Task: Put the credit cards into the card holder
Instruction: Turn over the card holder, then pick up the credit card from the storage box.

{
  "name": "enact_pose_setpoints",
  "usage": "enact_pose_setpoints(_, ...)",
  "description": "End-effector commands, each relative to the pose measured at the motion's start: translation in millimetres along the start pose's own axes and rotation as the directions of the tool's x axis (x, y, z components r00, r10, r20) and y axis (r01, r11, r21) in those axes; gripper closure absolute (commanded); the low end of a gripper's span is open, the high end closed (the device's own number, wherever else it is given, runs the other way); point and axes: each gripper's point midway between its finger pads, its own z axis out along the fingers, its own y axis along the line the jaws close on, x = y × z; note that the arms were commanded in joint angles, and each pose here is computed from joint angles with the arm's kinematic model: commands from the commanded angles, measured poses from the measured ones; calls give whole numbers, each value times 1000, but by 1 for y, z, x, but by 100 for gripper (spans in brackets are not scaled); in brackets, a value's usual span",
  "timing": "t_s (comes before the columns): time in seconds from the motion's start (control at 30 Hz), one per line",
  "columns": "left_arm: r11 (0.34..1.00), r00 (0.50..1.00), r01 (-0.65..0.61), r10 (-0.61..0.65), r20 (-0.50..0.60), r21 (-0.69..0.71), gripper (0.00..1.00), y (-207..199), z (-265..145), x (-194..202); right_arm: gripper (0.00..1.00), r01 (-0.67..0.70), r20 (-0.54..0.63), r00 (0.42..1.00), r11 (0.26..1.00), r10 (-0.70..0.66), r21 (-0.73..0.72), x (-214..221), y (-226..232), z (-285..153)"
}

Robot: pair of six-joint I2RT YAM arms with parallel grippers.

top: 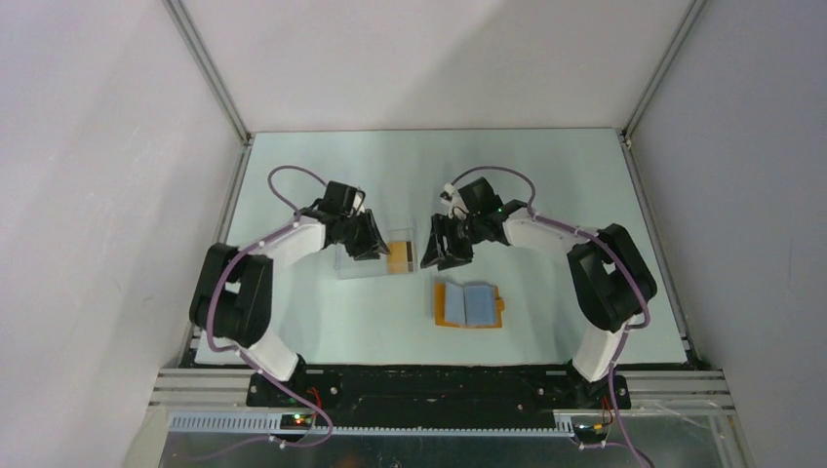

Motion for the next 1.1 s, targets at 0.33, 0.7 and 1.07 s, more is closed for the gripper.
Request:
enact_pose_setpoints(0.33, 997, 995, -68, 71, -64, 48, 68, -14, 36, -24, 47, -41, 3, 999, 996, 42, -77, -59, 7, 20)
enact_pose_setpoints(0.7, 997, 988, -70, 73, -134, 29, 71, -6, 55, -6, 56, -40, -45, 998, 999, 39, -19, -60, 4, 42)
enact_pose_setpoints(1.07, 992, 985, -125, 124, -117, 0, 75, -12, 55, -3, 78, -43, -77, 996, 998, 45, 35, -49, -7, 51)
